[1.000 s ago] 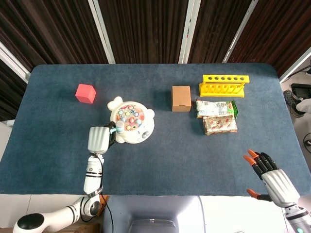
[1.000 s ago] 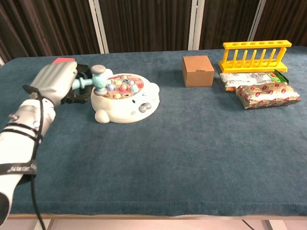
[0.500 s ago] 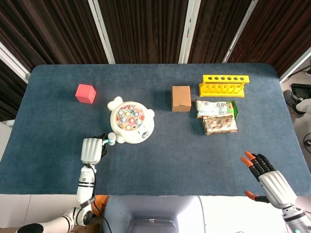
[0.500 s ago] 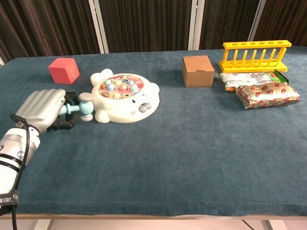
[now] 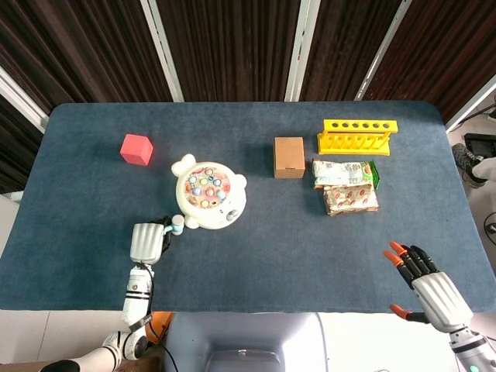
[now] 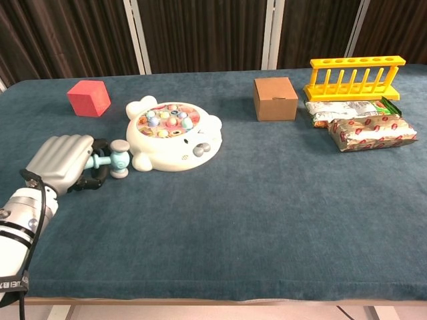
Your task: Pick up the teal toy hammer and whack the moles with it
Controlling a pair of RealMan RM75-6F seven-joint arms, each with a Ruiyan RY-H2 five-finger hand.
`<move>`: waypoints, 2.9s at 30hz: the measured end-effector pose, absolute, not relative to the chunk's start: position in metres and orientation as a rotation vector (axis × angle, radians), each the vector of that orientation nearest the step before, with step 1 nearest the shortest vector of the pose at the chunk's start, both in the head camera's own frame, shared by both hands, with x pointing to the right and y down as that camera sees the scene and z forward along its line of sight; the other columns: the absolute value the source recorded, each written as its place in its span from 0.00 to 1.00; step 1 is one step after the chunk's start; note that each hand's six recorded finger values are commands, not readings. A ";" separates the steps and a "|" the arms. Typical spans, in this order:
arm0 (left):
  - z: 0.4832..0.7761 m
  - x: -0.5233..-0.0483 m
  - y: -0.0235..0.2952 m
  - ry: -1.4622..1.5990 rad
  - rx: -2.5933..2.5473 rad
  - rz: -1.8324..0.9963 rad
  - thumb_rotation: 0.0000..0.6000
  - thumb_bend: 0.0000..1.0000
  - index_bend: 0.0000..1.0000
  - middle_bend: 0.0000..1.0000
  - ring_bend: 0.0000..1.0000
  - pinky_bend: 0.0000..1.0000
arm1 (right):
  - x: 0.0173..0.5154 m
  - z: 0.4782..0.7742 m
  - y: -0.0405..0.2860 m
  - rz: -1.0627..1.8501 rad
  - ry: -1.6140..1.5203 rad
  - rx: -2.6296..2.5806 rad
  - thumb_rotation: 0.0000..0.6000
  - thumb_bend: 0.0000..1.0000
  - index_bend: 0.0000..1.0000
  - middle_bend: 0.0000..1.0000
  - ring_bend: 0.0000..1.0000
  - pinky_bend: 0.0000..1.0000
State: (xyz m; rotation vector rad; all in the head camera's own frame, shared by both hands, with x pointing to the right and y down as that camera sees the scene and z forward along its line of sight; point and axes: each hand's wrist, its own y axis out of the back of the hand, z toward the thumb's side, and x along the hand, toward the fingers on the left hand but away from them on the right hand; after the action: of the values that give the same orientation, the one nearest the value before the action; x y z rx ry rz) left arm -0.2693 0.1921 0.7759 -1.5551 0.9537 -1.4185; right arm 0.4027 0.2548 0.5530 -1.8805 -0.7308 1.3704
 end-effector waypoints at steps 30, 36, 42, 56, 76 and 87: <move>0.780 -0.269 0.198 0.942 -1.834 -1.516 0.98 0.54 0.25 0.29 0.22 0.26 | 0.402 0.553 0.255 1.373 -0.731 -1.877 1.00 0.31 0.00 0.00 0.00 0.00; 0.773 -0.269 0.193 1.018 -2.080 -1.633 0.89 0.52 0.22 0.26 0.19 0.22 | 0.402 0.554 0.256 1.376 -0.726 -1.877 1.00 0.31 0.00 0.00 0.00 0.00; 0.768 -0.287 0.184 1.058 -2.211 -1.775 0.89 0.52 0.19 0.23 0.15 0.20 | 0.401 0.554 0.257 1.374 -0.717 -1.888 1.00 0.31 0.00 0.00 0.00 0.00; 0.760 -0.301 0.188 0.910 -2.127 -1.811 0.93 0.53 0.19 0.21 0.13 0.17 | 0.402 0.553 0.256 1.375 -0.724 -1.888 1.00 0.31 0.00 0.00 0.00 0.00; 0.752 -0.301 0.188 0.977 -1.955 -1.656 1.00 0.53 0.24 0.25 0.18 0.17 | 0.402 0.552 0.258 1.370 -0.716 -1.896 1.00 0.31 0.00 0.00 0.00 0.00; 0.745 -0.298 0.184 0.962 -1.891 -1.584 1.00 0.46 0.18 0.20 0.13 0.15 | 0.402 0.553 0.257 1.373 -0.713 -1.898 1.00 0.31 0.00 0.00 0.00 0.00</move>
State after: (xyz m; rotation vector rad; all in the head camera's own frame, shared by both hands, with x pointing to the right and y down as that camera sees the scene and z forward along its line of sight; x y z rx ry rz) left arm -0.2984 0.1843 0.7453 -1.8906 0.9618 -1.5844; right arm 0.4017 0.2575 0.5529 -1.8981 -0.7126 1.3725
